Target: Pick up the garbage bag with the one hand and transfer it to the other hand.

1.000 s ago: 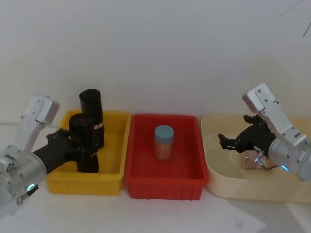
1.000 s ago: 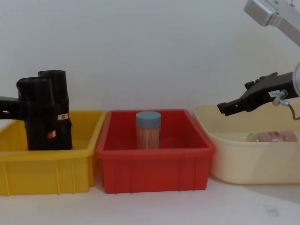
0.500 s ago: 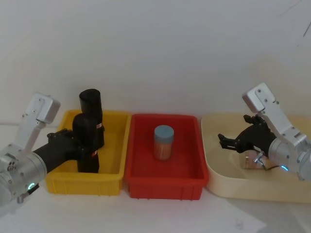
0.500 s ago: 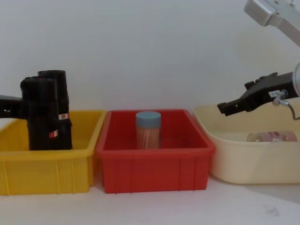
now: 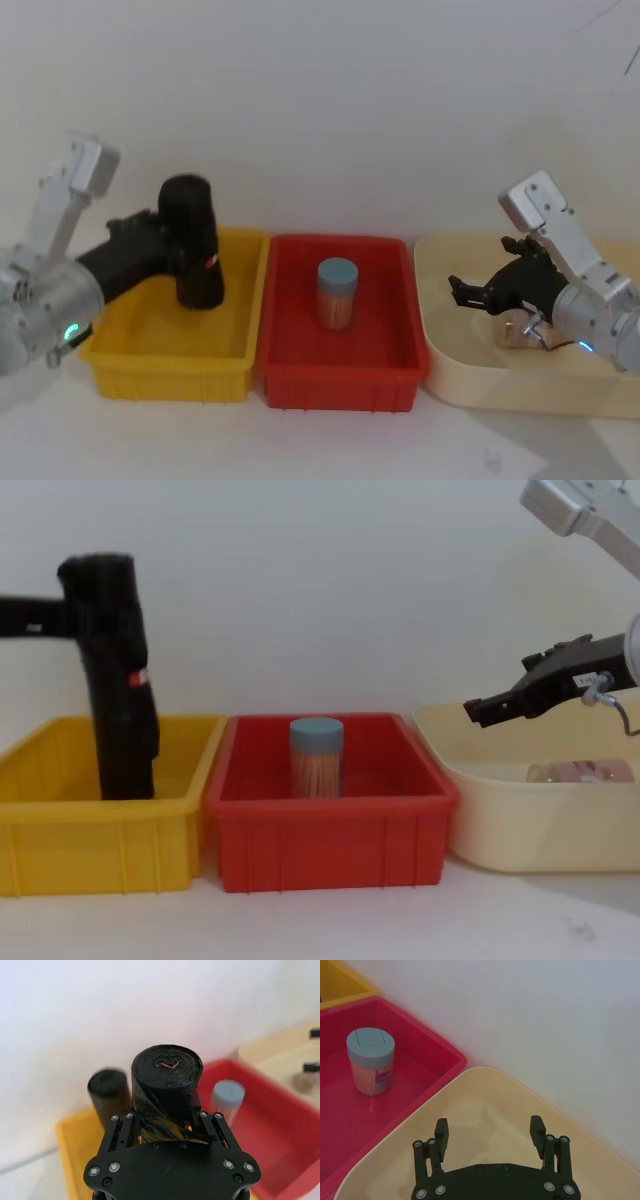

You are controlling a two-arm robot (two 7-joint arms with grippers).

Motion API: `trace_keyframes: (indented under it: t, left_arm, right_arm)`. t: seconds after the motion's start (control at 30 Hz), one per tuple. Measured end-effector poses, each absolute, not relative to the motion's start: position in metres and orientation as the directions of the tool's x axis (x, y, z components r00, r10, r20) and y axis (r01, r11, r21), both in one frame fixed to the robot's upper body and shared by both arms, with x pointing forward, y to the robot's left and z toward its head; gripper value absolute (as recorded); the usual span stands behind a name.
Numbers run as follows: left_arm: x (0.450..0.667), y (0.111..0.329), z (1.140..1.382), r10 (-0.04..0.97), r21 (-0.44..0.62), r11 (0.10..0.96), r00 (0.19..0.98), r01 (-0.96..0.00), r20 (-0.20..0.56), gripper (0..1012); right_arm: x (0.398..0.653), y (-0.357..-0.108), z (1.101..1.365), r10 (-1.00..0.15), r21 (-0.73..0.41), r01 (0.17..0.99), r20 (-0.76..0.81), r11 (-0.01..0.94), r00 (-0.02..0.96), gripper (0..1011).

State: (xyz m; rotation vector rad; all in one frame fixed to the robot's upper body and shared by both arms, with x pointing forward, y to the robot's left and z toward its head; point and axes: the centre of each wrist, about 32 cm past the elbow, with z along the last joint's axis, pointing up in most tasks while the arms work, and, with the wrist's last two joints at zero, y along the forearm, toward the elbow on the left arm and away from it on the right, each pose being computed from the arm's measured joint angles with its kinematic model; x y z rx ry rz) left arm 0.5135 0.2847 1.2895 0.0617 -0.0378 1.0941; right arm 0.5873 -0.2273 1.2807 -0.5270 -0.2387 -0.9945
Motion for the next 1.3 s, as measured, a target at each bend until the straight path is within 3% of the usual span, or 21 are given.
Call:
trace_keyframes:
  t: [0.4, 0.6, 0.93, 1.3]
  left_arm:
    - [0.536, 0.273, 1.320, 0.828, -0.038, 0.561, 0.560, -0.827, 0.021, 513]
    - [0.558, 0.261, 1.331, 0.770, -0.041, 0.638, 0.638, -0.769, -0.007, 513]
    - [0.598, 0.241, 1.336, 0.680, 0.002, 0.733, 0.733, -0.680, -0.038, 513]
    - [0.619, 0.228, 1.340, 0.630, 0.032, 0.776, 0.775, -0.629, -0.048, 513]
  right_arm:
    - [0.587, -0.227, 1.281, -0.733, -0.312, 0.845, 0.424, 0.433, 0.532, 999]
    - [0.587, -0.227, 1.281, -0.733, -0.312, 0.845, 0.424, 0.433, 0.532, 1000]
    - [0.587, -0.227, 1.281, -0.733, -0.312, 0.845, 0.424, 0.433, 0.532, 999]
    - [0.585, -0.229, 1.286, -0.732, -0.301, 0.835, 0.404, 0.460, 0.549, 999]
